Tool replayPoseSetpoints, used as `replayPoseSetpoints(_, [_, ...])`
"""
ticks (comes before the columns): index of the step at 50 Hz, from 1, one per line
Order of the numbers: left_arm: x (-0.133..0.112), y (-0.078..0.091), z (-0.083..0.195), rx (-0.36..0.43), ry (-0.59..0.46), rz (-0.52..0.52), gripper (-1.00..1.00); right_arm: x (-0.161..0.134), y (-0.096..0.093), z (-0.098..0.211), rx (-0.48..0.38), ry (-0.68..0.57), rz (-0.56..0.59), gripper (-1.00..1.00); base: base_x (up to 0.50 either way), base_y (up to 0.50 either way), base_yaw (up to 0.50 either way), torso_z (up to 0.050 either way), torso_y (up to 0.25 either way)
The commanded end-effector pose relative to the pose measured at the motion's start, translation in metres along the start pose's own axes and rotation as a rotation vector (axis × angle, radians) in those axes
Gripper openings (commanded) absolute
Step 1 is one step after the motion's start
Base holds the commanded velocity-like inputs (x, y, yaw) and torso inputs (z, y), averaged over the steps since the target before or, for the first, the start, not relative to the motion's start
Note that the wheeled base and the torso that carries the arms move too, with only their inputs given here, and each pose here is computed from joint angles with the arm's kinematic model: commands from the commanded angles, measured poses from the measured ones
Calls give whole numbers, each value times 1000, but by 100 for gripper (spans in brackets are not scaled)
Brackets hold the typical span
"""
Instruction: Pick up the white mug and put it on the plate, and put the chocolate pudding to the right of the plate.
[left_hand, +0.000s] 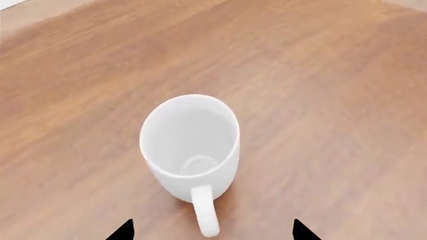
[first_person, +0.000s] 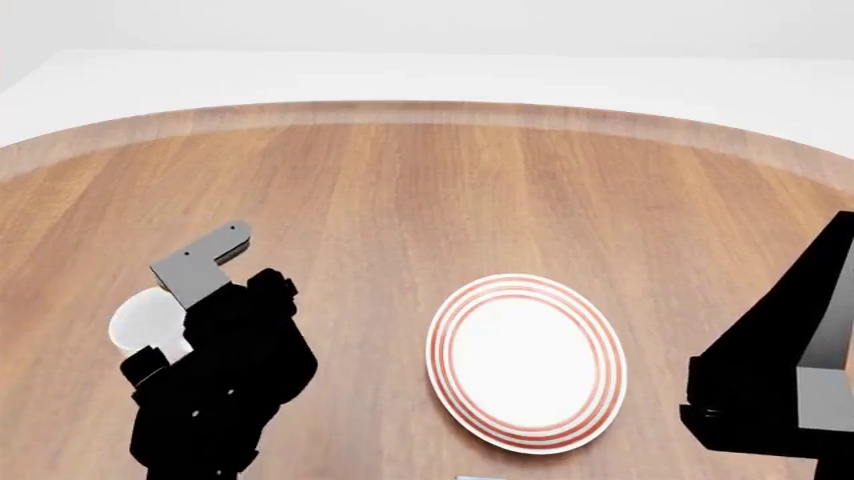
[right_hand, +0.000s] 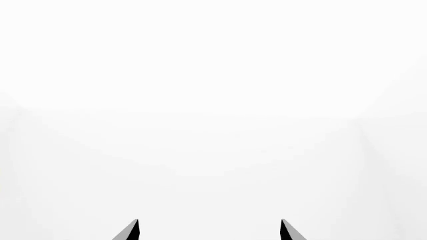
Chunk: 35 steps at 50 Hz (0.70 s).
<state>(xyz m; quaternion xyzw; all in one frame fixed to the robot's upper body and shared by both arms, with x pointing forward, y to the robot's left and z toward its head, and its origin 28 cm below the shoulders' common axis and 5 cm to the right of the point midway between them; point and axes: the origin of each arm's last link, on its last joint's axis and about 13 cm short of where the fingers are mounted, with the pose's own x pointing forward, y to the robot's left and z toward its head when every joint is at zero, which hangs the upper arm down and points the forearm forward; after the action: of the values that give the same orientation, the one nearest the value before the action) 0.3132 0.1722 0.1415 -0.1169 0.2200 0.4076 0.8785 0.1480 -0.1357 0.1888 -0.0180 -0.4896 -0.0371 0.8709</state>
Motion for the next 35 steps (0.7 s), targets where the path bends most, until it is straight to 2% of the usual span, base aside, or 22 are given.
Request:
replayPoseSetpoints(1, [16,-7,3,-81,38,3,100,1,-2,1,-27,-9,1,100,0,0,0,0,0])
replayPoseSetpoints(7, [24,-9,1,-119,81,3,100,0,-2,0,-28,-9,0,100,0,0,0,0,0])
replayPoseSetpoints(19, [39,-9,-12,-100,125,40,100,0,-2,0,-28,-7,0,100,0,0,0,0,0])
replayPoseSetpoints(35, [51,-13,-18,-84,131,26,100,-1,-2,-1,-26,-3,2,100,0,0,0,0,0])
